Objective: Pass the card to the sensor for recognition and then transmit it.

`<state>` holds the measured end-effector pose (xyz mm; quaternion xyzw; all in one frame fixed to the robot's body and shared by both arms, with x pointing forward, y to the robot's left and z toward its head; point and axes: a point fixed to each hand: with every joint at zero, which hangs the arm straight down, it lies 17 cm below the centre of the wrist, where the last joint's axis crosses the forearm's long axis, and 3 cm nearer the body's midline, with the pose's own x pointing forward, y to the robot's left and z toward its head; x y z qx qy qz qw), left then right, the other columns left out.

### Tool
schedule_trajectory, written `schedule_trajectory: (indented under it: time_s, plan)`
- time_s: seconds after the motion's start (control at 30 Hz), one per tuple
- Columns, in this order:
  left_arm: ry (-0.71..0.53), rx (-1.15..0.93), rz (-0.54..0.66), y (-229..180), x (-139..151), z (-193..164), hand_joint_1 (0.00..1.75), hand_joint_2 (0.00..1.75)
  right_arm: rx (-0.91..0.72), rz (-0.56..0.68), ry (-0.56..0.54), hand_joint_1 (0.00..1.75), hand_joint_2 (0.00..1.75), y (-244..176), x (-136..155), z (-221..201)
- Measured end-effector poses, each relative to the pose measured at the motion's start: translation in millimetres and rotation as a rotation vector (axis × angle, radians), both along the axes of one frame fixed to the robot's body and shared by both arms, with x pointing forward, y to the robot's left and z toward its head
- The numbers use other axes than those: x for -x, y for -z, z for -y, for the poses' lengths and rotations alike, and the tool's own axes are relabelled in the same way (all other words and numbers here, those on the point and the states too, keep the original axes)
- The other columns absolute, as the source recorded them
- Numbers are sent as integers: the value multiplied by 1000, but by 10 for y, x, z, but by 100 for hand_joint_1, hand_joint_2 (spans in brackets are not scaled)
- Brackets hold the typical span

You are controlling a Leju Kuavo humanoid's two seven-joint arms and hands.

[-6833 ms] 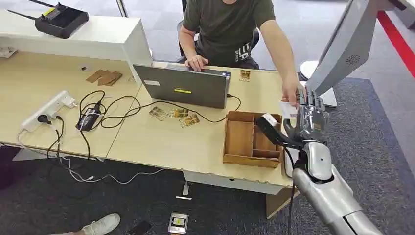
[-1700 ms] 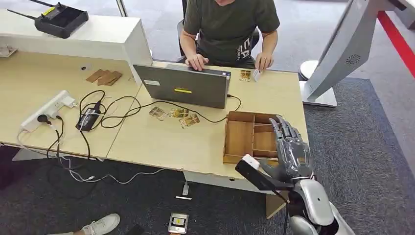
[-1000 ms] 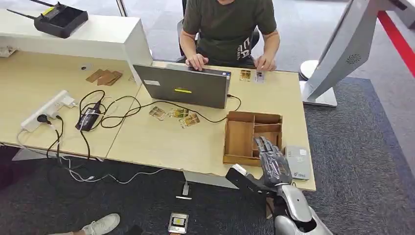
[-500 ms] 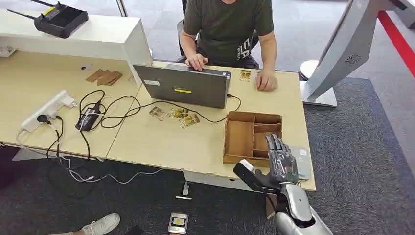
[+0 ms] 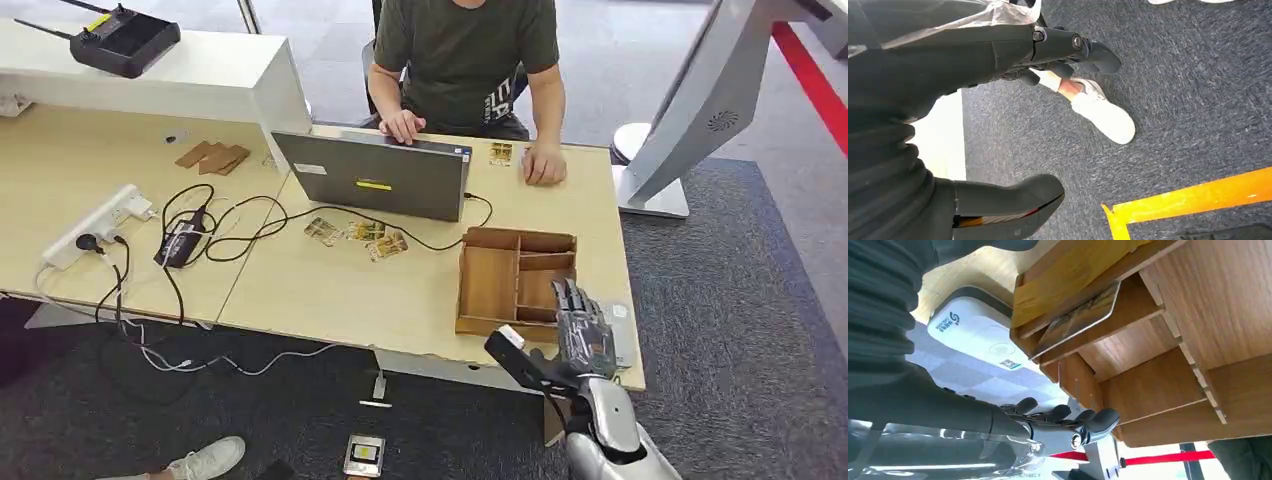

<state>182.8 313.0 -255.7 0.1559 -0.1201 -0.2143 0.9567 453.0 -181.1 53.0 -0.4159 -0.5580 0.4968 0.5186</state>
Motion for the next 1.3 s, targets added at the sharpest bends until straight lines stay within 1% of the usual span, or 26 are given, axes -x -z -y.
schedule_trajectory:
  time_s: [0.33, 0.77, 0.8, 0.83, 0.87, 0.9, 1.0, 1.07, 1.1, 1.17, 1.2, 1.3]
  plan:
    - [-2, 3, 5, -1, -7, 6, 0, 175, -14, -7, -3, 0, 175, 41, -8, -75]
    - [-6, 4, 6, -2, -9, 7, 0, 175, -21, -3, 6, 0, 175, 19, -28, -64]
    - [-5, 4, 6, -1, -9, 10, 0, 175, -22, -3, 6, 40, 175, 18, -29, -62]
    - [-5, 4, 6, -1, -8, 10, 0, 175, -22, -3, 6, 70, 175, 18, -29, -62]
    - [-5, 4, 6, -1, -8, 10, 0, 175, -22, -3, 6, 159, 175, 18, -29, -62]
    - [-5, 4, 6, -1, -8, 10, 0, 175, -22, -3, 7, 164, 175, 17, -29, -61]
    - [-3, 3, 5, -1, -7, 9, 0, 175, -22, -3, 7, 168, 175, 18, -29, -61]
    - [-4, 2, 2, 0, -3, 6, 0, 175, -21, -4, 7, 168, 175, 19, -29, -61]
    - [-4, 2, 2, 0, -3, 6, 0, 175, -21, -4, 7, 162, 175, 19, -29, -61]
    - [-5, 2, 2, 0, -3, 6, 0, 175, -21, -4, 7, 164, 175, 19, -29, -61]
    - [-5, 2, 2, 0, -2, 6, 0, 175, -19, -2, 6, 162, 175, 17, -29, -62]
    - [-5, 1, 1, 2, 8, 5, 0, 175, -11, 5, 3, 166, 175, 4, -30, -67]
